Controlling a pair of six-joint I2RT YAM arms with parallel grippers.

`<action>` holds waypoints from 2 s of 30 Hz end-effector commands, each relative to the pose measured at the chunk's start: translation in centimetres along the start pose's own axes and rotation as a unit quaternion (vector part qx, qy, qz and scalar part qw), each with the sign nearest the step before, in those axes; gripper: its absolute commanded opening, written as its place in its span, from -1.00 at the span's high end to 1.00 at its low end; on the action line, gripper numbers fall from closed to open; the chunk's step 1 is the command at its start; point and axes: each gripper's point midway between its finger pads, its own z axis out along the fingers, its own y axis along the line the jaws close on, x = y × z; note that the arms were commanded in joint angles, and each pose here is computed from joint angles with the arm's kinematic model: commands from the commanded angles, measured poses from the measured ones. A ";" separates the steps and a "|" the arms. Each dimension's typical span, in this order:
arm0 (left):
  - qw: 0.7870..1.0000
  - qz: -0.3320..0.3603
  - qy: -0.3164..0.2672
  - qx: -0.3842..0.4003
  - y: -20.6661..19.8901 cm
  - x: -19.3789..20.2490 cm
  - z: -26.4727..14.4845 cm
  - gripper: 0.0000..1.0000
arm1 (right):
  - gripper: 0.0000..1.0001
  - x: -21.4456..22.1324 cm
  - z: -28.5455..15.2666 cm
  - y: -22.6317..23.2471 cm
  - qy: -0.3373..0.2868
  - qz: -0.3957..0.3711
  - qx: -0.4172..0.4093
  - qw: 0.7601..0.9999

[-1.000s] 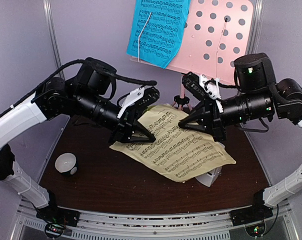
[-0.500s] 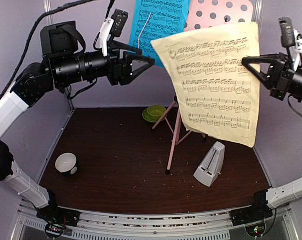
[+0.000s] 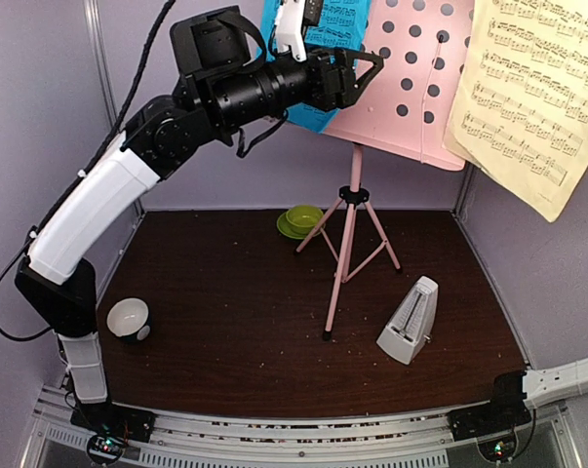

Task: Set up the instrument practice props

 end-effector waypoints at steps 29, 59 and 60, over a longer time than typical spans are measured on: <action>0.992 -0.027 -0.108 0.062 -3.4 2.5 6.7 0.53 | 1.00 -0.4 3.3 1.1 -0.043 -0.004 0.035 0.998; 0.987 -0.026 -0.145 0.062 -4.4 2.9 7.1 1.00 | 1.00 0.6 4.2 -0.1 -0.036 -0.021 0.094 0.995; 0.987 -0.025 -0.150 0.061 -4.5 2.7 7.1 1.00 | 1.00 0.6 4.2 -0.2 -0.036 -0.023 0.098 0.994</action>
